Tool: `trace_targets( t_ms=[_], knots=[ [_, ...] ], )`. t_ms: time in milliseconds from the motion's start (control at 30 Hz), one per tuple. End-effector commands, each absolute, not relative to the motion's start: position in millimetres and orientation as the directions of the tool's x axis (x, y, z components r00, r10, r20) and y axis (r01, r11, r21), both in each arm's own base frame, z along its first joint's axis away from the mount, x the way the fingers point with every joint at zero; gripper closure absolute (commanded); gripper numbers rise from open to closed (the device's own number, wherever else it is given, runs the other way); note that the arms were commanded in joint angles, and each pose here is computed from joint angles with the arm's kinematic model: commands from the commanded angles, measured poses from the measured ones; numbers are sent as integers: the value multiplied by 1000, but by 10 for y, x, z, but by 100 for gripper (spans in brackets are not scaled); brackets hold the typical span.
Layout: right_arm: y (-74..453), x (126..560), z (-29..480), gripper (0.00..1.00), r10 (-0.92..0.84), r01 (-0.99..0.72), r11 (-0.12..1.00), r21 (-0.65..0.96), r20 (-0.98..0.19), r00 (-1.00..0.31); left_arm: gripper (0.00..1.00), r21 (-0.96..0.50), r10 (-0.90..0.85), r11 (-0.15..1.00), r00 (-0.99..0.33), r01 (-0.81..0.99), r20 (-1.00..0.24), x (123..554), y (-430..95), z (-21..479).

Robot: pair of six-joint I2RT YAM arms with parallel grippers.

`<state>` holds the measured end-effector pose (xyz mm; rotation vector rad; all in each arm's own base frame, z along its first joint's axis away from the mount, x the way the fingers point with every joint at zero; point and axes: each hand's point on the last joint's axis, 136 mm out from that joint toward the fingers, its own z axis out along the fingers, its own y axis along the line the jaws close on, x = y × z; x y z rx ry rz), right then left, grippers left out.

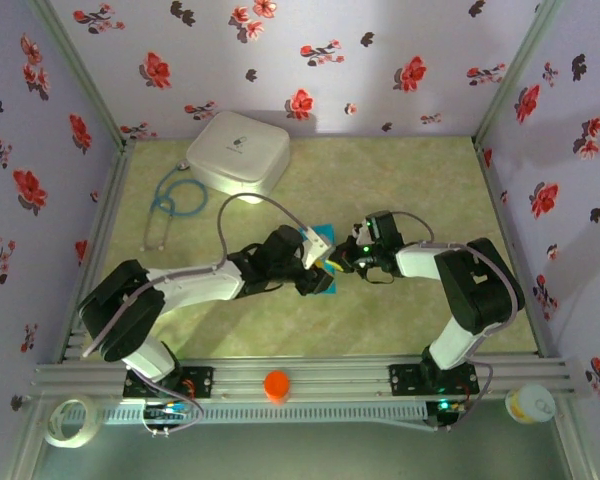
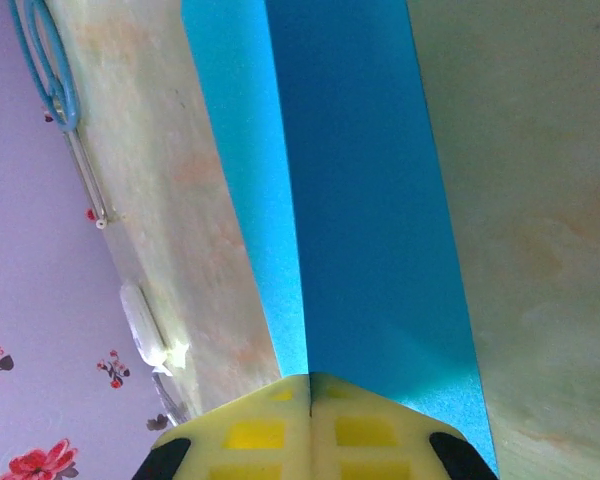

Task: Fold a paper plane with a square sheet of paper (pick it up from the middle)
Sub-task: Fold the triangle a second time at the center of the table.

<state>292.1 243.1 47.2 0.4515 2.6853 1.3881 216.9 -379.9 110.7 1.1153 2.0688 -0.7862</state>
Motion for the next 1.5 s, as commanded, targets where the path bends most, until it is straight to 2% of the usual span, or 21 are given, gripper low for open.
trace_targets(
  t_ms=[0, 100, 367, 533, 800, 1000, 1067, 1233, 1367, 1467],
  knots=[
    [2454, 2915, 498, 100, 273, 209, 557, 804, 60, -960, 51, -39, 530, 469, -316, 882, -786, 2232, -3718, 1074],
    [2462, 2918, 506, 100, 269, 207, 556, 805, 61, -961, 44, 9, 563, 450, -276, 893, -779, 2159, -3731, 1028],
    [2460, 2918, 526, 99, 271, 205, 555, 806, 59, -961, 38, 117, 614, 475, -234, 872, -754, 2162, -3769, 897],
    [2461, 2911, 508, 98, 269, 210, 555, 805, 65, -961, 37, 198, 668, 486, -215, 852, -713, 2224, -3807, 792],
    [2459, 2913, 503, 97, 270, 212, 557, 803, 66, -961, 37, 246, 702, 483, -204, 841, -682, 2280, -3879, 718],
    [2455, 2911, 510, 94, 271, 212, 558, 802, 65, -960, 48, 261, 724, 480, -210, 838, -657, 2291, -3886, 655],
    [2456, 2911, 512, 92, 272, 212, 558, 802, 64, -960, 55, 260, 726, 482, -214, 837, -654, 2284, -3868, 656],
    [2436, 2910, 530, 87, 276, 210, 562, 800, 58, -959, 79, 236, 703, 496, -227, 836, -674, 2262, -3852, 713],
    [2400, 2920, 555, 83, 287, 209, 566, 798, 47, -957, 91, 169, 674, 500, -259, 849, -692, 2233, -3871, 745],
    [2338, 2920, 569, 75, 305, 214, 578, 788, 35, -952, 97, 67, 631, 510, -320, 858, -707, 2224, -3878, 772]
  ],
)
